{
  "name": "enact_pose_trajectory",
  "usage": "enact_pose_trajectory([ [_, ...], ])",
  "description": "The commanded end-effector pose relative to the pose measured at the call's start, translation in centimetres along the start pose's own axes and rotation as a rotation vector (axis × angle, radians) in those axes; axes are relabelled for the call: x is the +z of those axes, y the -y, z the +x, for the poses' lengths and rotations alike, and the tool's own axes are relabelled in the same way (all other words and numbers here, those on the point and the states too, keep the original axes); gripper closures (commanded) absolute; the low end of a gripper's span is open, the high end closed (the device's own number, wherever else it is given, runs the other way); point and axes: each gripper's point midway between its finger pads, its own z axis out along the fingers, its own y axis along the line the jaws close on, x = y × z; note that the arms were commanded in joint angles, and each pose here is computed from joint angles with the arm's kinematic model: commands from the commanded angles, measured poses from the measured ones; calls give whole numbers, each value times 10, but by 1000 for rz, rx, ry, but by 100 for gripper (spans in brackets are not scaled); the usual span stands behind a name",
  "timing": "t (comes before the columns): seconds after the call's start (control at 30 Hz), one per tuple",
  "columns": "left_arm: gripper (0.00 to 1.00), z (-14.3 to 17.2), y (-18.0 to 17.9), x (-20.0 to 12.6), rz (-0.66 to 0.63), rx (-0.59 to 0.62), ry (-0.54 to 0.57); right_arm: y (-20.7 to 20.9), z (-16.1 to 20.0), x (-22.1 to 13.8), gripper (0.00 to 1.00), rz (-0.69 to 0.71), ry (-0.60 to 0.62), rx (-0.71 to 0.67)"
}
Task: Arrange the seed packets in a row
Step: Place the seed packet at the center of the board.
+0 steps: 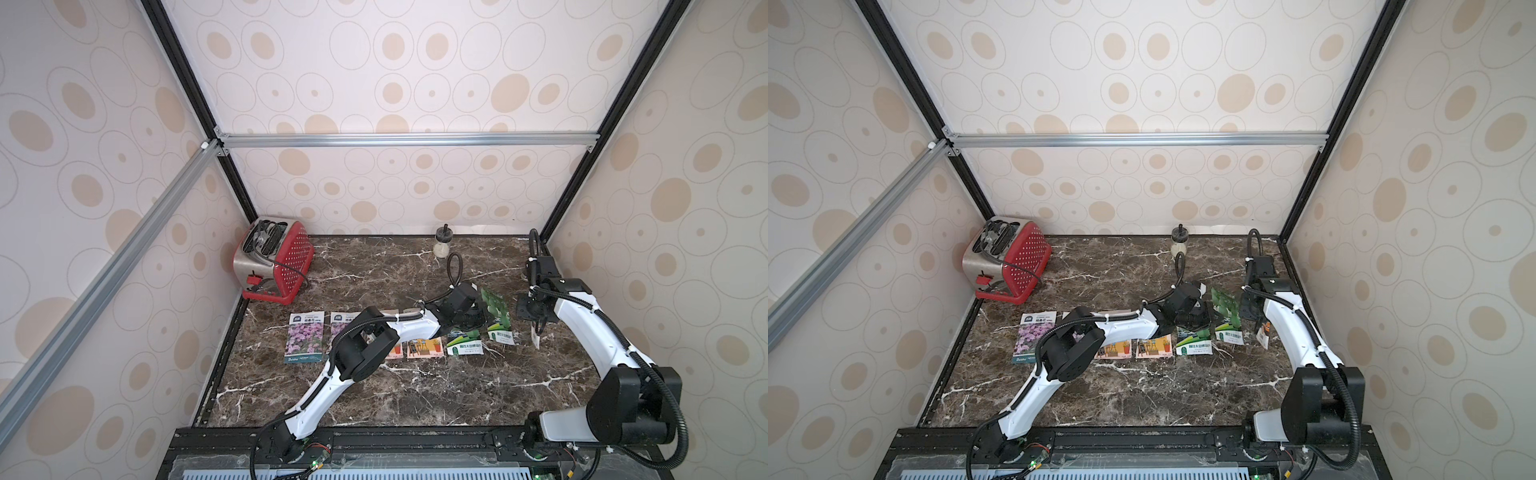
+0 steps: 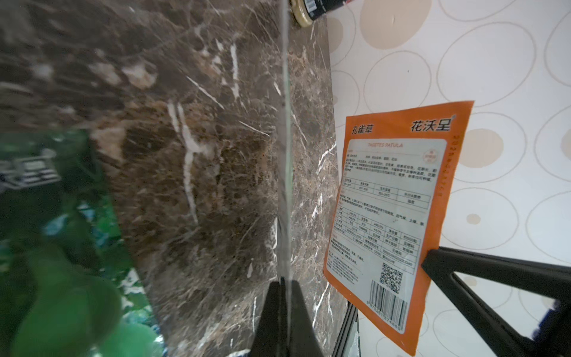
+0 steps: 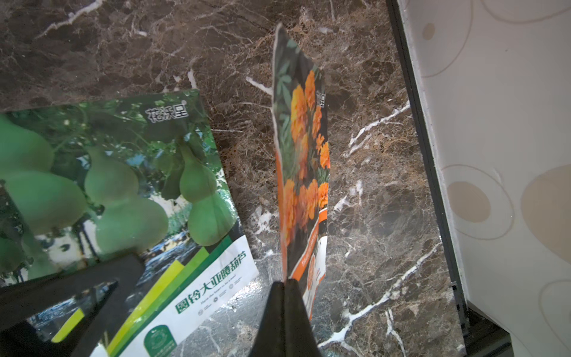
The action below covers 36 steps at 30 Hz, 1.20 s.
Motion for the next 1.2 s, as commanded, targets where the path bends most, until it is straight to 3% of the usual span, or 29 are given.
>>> enact_pose_trajectory([
  [0.0,100,1,5,10,-6,-35,-1,5,2,-7,100,0,3,-7],
  [0.43,98,16,-16,23,-76,-56,-38,0,0,-8,100,-40,20,8],
  [0.5,84,17,-15,22,-79,-52,-41,0,1,-8,100,-45,19,9],
  [0.9,39,3,34,-6,-49,81,-28,0,-2,-10,100,-67,30,27],
  [1.17,24,-5,64,-35,-33,160,-6,1,-1,-10,100,-69,27,26],
])
